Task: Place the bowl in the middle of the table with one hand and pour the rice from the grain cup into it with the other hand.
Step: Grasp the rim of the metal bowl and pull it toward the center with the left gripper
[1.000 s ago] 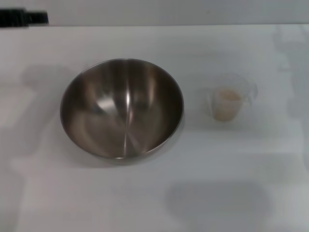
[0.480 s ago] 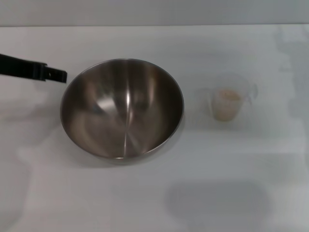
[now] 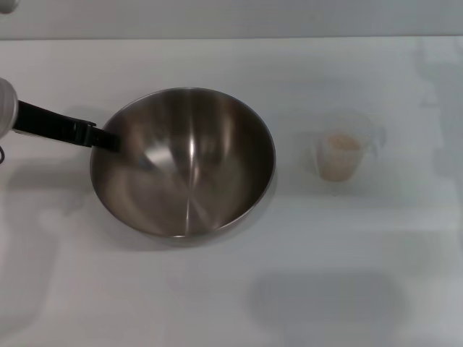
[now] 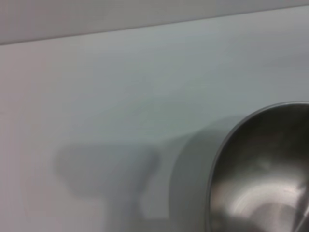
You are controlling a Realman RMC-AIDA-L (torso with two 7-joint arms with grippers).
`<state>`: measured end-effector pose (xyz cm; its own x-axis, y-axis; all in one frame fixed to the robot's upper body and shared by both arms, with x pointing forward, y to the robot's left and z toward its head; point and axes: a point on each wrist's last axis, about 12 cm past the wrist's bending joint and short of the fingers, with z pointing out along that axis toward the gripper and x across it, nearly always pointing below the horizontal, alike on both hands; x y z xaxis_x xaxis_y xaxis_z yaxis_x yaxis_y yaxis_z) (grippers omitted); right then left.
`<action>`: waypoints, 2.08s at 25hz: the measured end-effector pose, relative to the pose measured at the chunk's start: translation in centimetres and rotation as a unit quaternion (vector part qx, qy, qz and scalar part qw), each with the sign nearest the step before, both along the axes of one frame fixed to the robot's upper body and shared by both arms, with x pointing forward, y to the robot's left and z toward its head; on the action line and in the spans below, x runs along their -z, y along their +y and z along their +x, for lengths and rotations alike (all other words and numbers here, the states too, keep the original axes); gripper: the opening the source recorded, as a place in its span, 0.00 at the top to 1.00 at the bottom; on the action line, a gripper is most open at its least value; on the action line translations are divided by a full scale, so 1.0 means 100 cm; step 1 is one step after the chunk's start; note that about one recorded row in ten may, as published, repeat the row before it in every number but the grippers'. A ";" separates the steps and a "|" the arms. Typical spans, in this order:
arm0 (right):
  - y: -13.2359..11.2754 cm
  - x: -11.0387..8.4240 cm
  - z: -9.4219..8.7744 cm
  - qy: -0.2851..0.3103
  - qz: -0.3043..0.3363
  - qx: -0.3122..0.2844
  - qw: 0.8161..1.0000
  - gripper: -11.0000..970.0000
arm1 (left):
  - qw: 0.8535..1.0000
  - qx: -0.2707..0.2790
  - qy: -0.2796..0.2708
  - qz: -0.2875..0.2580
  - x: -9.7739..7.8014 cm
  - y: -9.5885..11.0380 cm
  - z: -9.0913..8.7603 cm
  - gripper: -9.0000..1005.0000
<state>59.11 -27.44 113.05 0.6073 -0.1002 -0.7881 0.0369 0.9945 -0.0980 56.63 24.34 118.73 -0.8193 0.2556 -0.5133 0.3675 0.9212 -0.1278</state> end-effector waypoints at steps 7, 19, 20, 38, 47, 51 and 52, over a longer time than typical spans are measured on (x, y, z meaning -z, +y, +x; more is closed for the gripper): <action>0.000 0.001 -0.001 0.002 0.000 0.001 1.000 0.32 | 1.000 0.005 0.016 0.005 0.016 -0.004 0.007 0.19; 0.001 0.002 0.002 0.011 -0.001 -0.002 1.000 0.32 | 0.999 0.018 0.040 0.011 0.033 -0.007 0.015 0.28; 0.001 0.002 0.002 0.011 -0.001 -0.002 1.000 0.32 | 0.999 0.020 0.043 0.011 0.034 -0.008 0.016 0.31; 0.001 0.001 0.003 0.011 0.000 -0.001 1.000 0.32 | 0.998 0.031 0.050 0.010 0.035 -0.013 0.021 0.87; 0.000 0.003 0.002 0.013 0.000 0.000 1.000 0.32 | 0.998 0.037 0.048 0.009 0.032 -0.014 0.022 0.96; 0.000 0.003 0.001 0.013 0.000 0.001 1.000 0.32 | 0.998 0.036 0.043 0.006 0.028 -0.013 0.024 0.99; 0.000 0.003 0.001 0.013 0.001 0.001 1.000 0.32 | 0.999 0.035 0.041 0.005 0.027 -0.013 0.025 0.99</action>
<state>59.19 -27.42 112.72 0.5861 -0.1002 -0.8040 0.0357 0.9946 -0.0979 59.12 23.03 116.06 -0.8387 0.3183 -0.4419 0.4194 0.8951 -0.1512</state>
